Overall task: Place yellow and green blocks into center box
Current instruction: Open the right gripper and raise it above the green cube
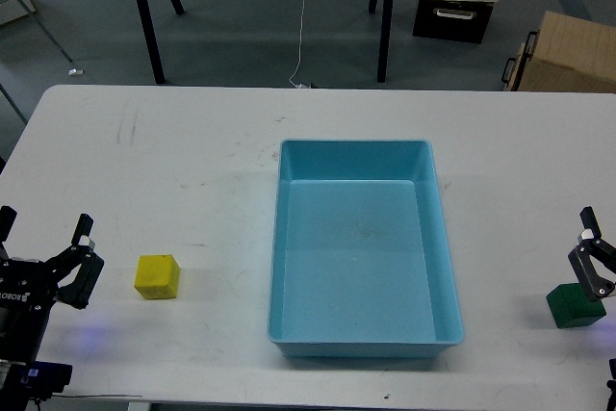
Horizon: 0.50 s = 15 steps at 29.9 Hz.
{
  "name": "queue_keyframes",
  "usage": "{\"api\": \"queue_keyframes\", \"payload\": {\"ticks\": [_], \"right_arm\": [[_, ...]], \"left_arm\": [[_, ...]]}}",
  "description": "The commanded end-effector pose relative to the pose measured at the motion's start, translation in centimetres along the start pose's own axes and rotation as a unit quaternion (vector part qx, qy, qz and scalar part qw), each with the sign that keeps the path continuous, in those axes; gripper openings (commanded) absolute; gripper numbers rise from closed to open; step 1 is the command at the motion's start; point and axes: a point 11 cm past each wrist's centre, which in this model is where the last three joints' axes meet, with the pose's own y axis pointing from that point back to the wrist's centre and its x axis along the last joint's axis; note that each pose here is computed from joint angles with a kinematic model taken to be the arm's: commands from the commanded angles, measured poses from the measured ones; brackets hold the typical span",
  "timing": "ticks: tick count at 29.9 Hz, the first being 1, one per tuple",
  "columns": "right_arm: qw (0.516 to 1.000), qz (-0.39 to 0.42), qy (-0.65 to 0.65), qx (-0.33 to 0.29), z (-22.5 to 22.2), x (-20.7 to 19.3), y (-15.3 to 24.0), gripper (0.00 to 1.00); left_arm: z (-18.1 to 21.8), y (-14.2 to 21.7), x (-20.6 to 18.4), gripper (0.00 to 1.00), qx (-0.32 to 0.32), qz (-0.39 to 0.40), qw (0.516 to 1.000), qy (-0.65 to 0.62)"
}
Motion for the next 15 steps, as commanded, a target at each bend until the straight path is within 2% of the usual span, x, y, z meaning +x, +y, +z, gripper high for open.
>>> {"api": "queue_keyframes", "payload": {"ticks": [1, 6, 10, 12, 15], "right_arm": [[1.000, 0.003, 0.003, -0.002, 0.0, 0.1, 0.0, 0.99], [0.999, 0.023, 0.036, -0.019, -1.3, 0.0, -0.5, 0.99], [0.971, 0.044, 0.192, -0.133, -3.7, -1.6, -3.4, 0.99], [0.932, 0.049, 0.298, -0.200, -5.0, -2.7, -5.1, 0.99], [0.871, 0.047, 0.414, -0.261, -6.4, -4.7, -7.7, 0.99]], "left_arm": [[-0.1, 0.0, 0.1, 1.00, -0.002, -0.001, 1.000, 0.002], [-0.4, -0.3, -0.1, 1.00, 0.000, -0.007, 1.000, 0.007], [-0.5, -0.4, -0.1, 1.00, 0.003, -0.008, 1.000, 0.007], [-0.5, -0.6, -0.2, 1.00, 0.003, -0.011, 1.000, 0.007], [-0.5, -1.2, -0.5, 1.00, 0.006, -0.019, 1.000, 0.006]]}}
